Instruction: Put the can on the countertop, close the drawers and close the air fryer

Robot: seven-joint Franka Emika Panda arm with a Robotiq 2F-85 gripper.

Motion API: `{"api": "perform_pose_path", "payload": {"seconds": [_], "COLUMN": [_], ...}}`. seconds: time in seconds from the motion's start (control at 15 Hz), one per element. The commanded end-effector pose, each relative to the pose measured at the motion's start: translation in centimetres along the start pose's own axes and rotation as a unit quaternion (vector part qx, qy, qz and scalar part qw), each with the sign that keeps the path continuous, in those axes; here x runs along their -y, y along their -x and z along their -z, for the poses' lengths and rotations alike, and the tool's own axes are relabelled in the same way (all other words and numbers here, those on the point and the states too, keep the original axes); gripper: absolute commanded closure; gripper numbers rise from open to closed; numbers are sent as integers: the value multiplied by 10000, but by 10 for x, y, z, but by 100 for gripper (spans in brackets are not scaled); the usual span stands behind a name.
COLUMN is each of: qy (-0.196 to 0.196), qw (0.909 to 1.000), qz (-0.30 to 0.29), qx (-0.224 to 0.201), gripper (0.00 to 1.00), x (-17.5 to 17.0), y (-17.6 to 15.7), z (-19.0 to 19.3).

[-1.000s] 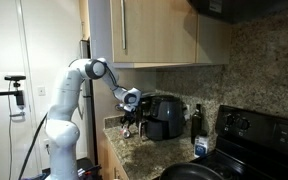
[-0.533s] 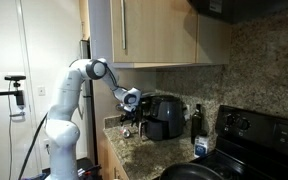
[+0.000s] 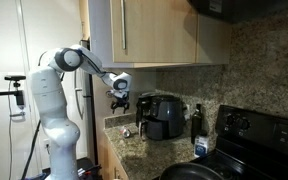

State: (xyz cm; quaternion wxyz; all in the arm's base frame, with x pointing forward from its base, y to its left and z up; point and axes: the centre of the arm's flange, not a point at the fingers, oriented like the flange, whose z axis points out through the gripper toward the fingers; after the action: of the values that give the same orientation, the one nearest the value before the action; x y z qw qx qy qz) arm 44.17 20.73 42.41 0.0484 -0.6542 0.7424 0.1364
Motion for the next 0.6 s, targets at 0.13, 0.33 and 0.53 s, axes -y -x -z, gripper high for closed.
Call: {"api": "perform_pose_path", "payload": {"seconds": [0.13, 0.33, 0.53], "qy": [-501, -470, -871], "qw": [9981, 9984, 9960], "qz": [249, 213, 108], "qx": [247, 231, 188], "gripper": [0, 0, 0], "x": [-41, -41, -61], "y": [7, 6, 11], "z": [45, 43, 73]}}
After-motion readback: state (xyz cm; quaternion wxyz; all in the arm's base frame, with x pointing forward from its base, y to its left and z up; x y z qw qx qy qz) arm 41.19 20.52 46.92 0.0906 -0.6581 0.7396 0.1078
